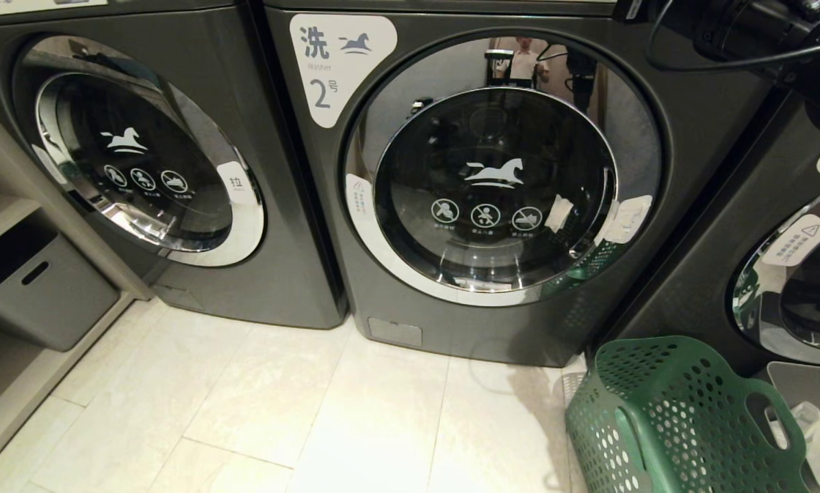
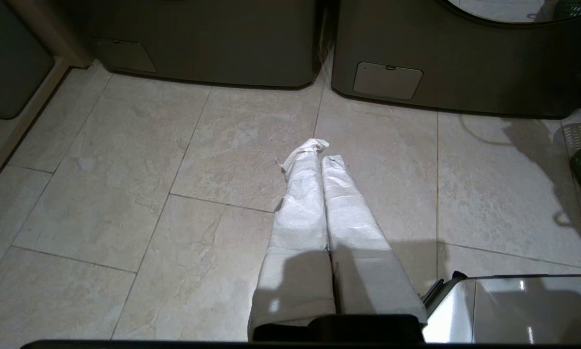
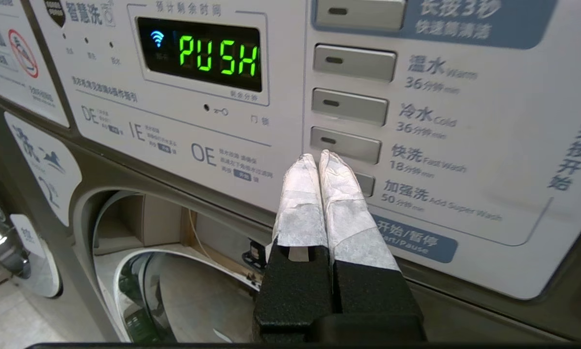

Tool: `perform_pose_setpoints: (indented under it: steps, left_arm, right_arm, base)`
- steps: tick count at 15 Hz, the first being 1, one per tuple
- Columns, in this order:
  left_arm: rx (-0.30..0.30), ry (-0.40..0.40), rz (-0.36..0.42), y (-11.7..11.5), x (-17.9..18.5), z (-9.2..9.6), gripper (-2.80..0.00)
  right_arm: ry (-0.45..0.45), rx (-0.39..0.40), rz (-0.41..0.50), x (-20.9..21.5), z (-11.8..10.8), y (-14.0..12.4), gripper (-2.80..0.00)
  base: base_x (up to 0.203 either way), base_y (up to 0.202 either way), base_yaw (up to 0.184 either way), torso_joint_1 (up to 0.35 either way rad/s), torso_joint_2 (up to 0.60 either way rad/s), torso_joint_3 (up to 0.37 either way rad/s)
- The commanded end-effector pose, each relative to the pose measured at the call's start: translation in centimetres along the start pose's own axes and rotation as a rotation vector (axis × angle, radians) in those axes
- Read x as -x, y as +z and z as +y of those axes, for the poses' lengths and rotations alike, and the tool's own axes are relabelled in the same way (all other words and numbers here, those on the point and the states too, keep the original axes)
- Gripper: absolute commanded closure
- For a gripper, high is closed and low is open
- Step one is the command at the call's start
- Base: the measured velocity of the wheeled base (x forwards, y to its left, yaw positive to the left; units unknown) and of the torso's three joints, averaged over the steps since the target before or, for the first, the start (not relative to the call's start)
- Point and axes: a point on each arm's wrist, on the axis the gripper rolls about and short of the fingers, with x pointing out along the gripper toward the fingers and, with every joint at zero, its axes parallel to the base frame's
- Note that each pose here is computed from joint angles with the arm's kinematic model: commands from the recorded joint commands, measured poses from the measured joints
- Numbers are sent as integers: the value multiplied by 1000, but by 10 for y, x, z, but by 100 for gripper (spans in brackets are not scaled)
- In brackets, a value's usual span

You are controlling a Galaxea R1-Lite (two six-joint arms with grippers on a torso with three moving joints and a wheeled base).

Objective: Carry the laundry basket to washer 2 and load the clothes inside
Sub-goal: Press the washing machine switch

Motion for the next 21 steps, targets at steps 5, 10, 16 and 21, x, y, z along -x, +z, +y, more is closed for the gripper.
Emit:
perform_pose_setpoints:
  steps: [5, 10, 16, 21]
  left_arm:
    - [-1, 0, 1, 0, 0, 0, 0]
    - [-1, 0, 0, 0, 0, 0, 0]
    - [-1, 0, 0, 0, 0, 0, 0]
    - [-2, 0, 0, 0, 0, 0, 0]
  right_arm:
    - [-31, 5, -8, 0, -2, 1, 0]
    - [-55, 7, -2, 0, -3, -1, 0]
    - [-89, 9, 2, -1, -4, -1, 0]
    - [-82, -11, -23, 8, 0, 14, 0]
  base:
    - [0, 0, 0, 0, 0, 0]
    - [0, 0, 0, 0, 0, 0]
    - [0, 0, 0, 0, 0, 0]
    - [0, 0, 0, 0, 0, 0]
